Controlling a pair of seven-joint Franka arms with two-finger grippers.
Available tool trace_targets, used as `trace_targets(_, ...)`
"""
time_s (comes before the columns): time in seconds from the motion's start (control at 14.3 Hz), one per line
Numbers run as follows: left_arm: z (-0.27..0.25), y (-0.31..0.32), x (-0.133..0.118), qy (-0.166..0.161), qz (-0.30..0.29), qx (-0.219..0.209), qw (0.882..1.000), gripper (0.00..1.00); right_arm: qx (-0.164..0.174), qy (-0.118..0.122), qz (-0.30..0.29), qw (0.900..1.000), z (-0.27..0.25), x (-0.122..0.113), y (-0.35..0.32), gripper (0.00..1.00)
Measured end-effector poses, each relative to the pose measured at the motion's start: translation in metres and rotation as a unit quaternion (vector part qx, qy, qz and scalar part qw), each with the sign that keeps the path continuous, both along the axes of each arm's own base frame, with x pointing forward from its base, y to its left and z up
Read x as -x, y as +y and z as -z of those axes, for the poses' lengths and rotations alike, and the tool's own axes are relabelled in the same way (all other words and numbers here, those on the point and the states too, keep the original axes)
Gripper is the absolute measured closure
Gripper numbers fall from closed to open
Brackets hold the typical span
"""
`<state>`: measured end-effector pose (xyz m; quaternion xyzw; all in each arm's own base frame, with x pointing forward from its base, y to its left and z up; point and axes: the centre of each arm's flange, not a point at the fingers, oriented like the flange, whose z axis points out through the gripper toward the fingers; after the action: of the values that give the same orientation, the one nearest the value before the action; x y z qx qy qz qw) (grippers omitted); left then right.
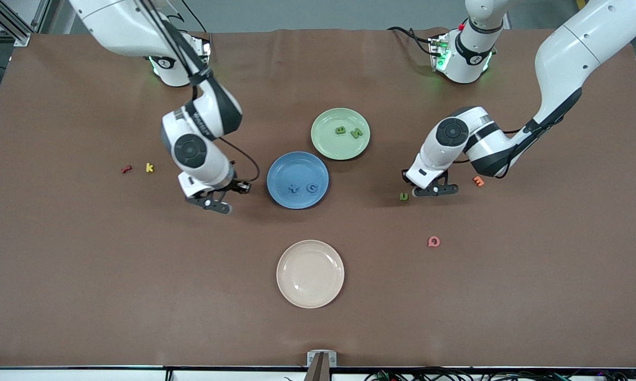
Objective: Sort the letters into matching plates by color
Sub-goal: 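Place the blue letter on the blue plate while the left gripper places b, then grasp the blue E with the right gripper while the left gripper reaches n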
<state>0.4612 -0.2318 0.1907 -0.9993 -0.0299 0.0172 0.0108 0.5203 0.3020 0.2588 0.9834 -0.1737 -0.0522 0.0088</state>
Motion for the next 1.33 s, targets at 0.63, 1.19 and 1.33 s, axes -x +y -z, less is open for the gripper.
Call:
trace_targets(0.63,-0.045,-0.151,0.090,0.029,0.001,0.019,0.999,0.64,0.005,0.003,0.079,0.997,0.041,0.045,0.120,0.63)
trace_targets(1.19,-0.034,-0.236,0.182,0.022,0.008,-0.007,1.000,0.64,0.009,0.007,0.078,0.997,0.043,0.051,0.126,0.21)
trace_targets(1.33,-0.022,-0.245,0.190,0.017,0.004,-0.020,1.000,0.64,0.015,0.010,0.072,0.997,0.044,0.049,0.122,0.01)
